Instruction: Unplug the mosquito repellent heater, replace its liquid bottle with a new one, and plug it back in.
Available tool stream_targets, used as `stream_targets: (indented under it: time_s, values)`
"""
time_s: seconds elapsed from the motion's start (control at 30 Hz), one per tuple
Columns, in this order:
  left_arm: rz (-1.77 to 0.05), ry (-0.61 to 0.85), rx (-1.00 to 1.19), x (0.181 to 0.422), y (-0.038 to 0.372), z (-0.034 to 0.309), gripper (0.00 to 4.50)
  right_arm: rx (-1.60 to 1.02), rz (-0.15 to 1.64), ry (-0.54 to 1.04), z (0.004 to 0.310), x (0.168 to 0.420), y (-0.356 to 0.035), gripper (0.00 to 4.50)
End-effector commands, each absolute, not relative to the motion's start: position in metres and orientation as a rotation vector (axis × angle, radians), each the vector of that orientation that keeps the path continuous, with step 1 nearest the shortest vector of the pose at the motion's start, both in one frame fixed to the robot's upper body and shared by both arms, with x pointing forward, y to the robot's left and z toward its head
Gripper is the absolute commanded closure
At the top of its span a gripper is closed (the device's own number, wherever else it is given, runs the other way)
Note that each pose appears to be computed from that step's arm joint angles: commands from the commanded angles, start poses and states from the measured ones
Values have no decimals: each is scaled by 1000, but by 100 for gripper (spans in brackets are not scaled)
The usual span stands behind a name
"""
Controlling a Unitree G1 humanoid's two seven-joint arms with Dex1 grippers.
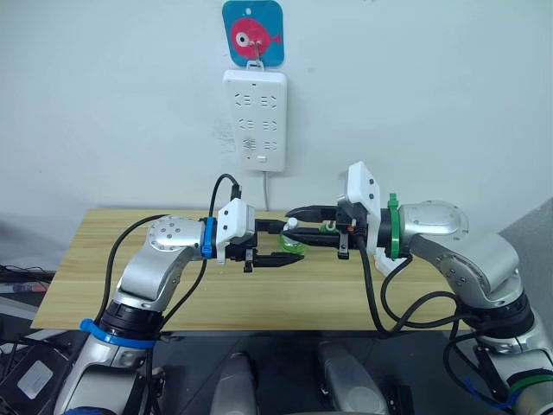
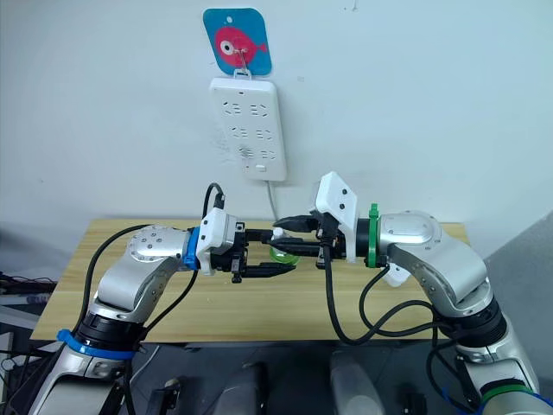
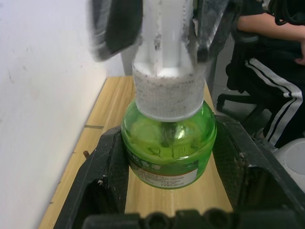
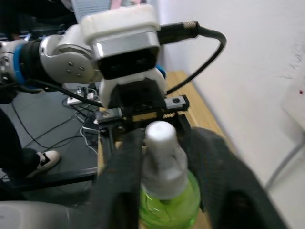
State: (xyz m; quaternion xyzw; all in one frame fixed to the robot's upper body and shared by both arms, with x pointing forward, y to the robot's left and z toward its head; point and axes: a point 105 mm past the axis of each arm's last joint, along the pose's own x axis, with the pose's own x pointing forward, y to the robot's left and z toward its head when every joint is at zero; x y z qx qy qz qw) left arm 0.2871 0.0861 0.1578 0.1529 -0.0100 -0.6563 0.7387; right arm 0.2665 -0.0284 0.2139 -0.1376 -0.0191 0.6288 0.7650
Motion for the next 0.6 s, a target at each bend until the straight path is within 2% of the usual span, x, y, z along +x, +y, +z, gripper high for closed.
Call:
stream_targets:
  time_s: [0.03, 0.07, 0.23, 0.33, 0.43, 0.6]
  values:
    - [-1447, -62, 364, 283, 87, 165, 221, -323, 1396, -134, 233, 261, -27, 413]
    - [-1443, -57, 367, 283, 88, 164, 221, -318, 1406, -143, 236, 259, -27, 425]
    - [-1411, -15, 371, 288, 96, 151, 221, -262, 1447, -208, 263, 249, -32, 425]
    - [-1381, 22, 382, 289, 106, 139, 221, -221, 1406, -254, 284, 252, -39, 425]
    - [-1339, 46, 376, 288, 118, 135, 221, -365, 1259, -213, 255, 273, -58, 425]
    - [-1291, 91, 387, 279, 134, 129, 221, -445, 1023, -193, 177, 302, -77, 425]
